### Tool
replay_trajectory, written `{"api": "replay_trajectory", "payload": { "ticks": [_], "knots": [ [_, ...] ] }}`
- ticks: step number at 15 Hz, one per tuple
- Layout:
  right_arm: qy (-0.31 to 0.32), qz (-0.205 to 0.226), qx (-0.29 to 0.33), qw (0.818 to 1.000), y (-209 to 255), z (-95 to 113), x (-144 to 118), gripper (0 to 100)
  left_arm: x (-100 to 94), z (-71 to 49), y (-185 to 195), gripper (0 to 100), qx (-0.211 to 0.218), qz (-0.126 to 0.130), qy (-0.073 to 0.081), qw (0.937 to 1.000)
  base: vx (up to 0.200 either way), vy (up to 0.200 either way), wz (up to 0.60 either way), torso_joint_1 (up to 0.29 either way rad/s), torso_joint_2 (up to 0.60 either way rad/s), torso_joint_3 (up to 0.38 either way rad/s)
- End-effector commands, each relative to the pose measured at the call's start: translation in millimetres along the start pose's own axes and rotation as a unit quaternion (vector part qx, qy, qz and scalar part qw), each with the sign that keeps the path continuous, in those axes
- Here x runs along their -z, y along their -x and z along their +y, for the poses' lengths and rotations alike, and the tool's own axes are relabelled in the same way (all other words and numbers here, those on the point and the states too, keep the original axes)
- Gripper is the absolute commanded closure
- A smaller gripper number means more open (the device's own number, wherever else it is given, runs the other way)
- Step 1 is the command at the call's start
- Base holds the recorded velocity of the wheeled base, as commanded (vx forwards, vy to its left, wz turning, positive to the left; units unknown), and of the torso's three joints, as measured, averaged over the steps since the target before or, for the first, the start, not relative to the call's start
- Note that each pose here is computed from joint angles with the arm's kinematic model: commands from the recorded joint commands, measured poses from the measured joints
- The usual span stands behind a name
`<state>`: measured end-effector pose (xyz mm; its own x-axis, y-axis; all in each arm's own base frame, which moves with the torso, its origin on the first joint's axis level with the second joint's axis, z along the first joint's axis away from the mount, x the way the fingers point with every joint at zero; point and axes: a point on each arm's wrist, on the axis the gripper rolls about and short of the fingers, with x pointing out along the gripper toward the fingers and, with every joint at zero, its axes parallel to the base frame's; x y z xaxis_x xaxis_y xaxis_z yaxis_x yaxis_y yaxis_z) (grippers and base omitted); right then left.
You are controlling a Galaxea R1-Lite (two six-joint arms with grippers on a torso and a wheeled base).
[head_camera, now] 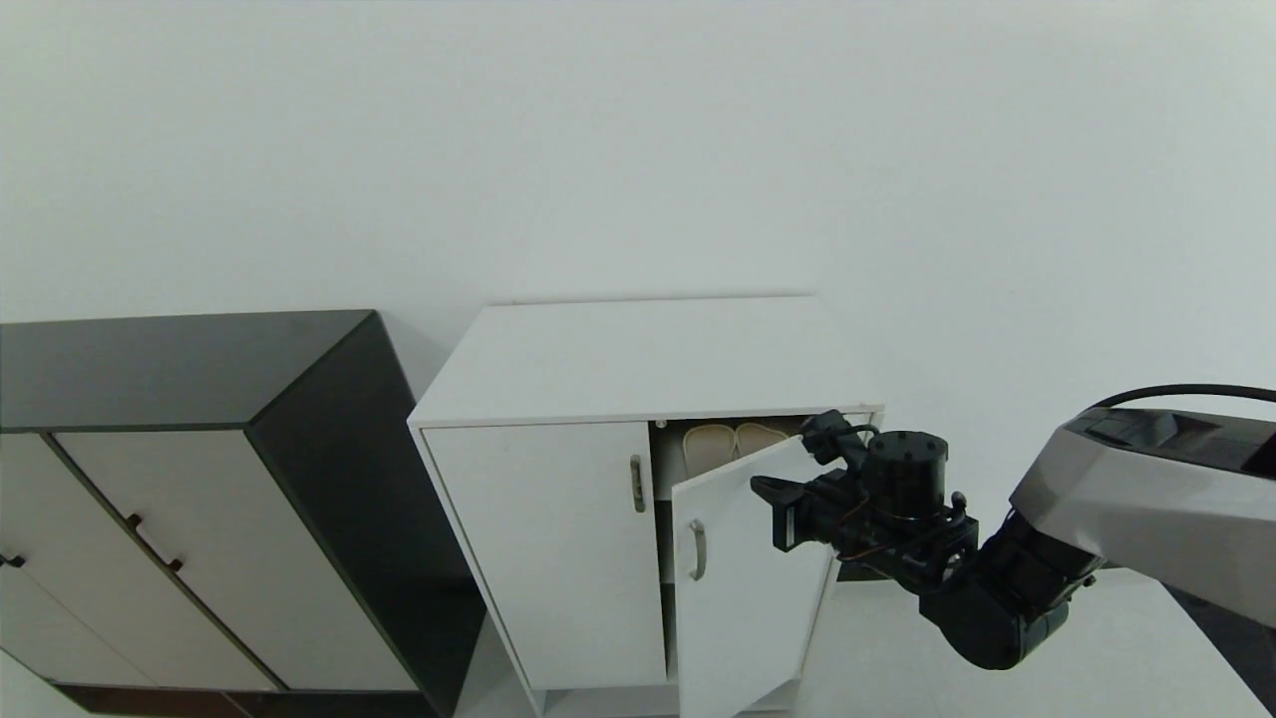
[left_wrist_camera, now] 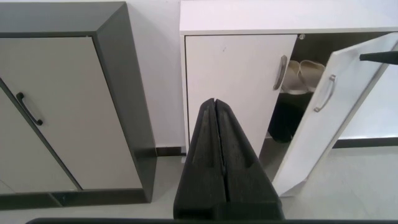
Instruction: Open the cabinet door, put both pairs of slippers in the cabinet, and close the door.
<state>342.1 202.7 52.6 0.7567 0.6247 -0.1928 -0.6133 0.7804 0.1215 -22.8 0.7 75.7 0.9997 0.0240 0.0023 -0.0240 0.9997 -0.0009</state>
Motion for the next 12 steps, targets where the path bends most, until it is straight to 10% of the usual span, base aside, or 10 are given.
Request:
{"api": "replay_trajectory", "payload": {
  "ticks": [1,12],
  "knots": [
    [-0.001,0.004,0.004,1.000,-10,-5,3,100,-0.1,0.0,0,100,0.000,0.000,0.000,1.0000,0.000,0.000,0.00,0.000,0.00,0.000],
    [-0.007,-0.006,0.038,0.999,-41,-42,6,100,-0.1,0.0,0,100,-0.001,0.000,0.002,1.0000,0.000,0.000,0.00,0.000,0.00,0.000]
  ]
}}
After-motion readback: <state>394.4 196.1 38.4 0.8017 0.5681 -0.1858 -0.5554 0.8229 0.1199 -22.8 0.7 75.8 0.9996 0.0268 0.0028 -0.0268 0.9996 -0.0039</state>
